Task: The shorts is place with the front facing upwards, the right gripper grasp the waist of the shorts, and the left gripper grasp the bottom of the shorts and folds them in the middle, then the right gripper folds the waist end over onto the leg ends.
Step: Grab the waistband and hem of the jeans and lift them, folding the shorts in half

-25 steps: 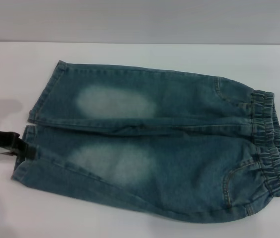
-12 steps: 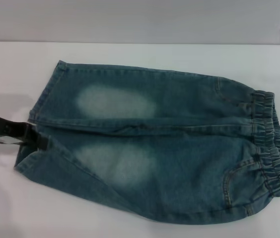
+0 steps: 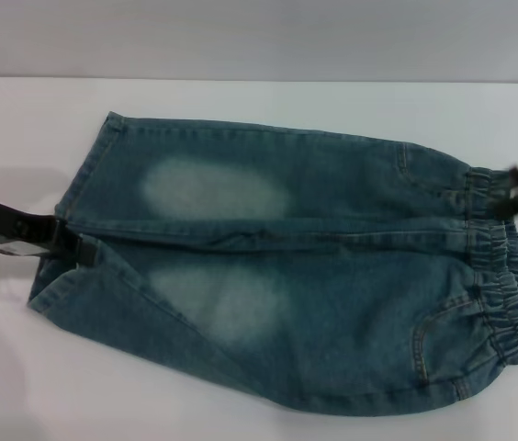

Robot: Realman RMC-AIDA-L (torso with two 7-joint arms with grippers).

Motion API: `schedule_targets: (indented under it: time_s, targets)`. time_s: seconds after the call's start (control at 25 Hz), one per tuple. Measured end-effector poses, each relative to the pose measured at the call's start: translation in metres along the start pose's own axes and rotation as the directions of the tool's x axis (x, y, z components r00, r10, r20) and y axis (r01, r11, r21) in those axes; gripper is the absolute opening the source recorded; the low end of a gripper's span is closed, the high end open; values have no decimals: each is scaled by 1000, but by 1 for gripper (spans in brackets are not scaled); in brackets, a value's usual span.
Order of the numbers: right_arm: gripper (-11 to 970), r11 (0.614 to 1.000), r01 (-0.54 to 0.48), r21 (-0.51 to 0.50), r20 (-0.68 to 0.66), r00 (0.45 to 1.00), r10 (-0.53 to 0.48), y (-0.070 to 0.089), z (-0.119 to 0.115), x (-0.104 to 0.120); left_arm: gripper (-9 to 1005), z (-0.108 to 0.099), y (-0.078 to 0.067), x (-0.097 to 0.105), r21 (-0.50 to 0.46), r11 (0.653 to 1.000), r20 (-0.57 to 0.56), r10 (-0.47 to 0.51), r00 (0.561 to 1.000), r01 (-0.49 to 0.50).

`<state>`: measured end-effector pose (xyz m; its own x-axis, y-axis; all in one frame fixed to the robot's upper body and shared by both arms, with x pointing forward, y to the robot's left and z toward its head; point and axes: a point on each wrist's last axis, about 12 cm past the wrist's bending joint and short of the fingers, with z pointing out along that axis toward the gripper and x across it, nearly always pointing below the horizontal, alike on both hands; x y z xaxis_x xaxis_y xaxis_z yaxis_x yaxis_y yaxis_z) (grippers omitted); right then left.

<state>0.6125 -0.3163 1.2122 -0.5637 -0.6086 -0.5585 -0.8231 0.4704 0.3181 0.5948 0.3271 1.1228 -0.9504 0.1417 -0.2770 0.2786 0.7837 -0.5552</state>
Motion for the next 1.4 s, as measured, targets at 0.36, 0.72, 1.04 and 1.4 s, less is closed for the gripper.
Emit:
schedule_targets:
  time_s: [0.36, 0.72, 1.04, 1.4]
  targets:
    - [607, 998, 61, -26, -154, 986, -64, 5, 24, 13, 78, 0, -1, -1, 1, 1000, 2, 2, 1000, -2]
    - [607, 996, 80, 33, -261, 963, -69, 3, 49, 20, 84, 3, -4, -3, 6, 1000, 1, 9, 1000, -9]
    - [607, 997, 76, 3, -346, 936, -70, 6, 55, 27, 89, 3, -6, -6, 8, 1000, 2, 16, 1000, -16]
    - [608, 998, 55, -19, -423, 904, -58, 8, 57, 33, 94, 4, -7, -7, 7, 1000, 5, 17, 1000, -17]
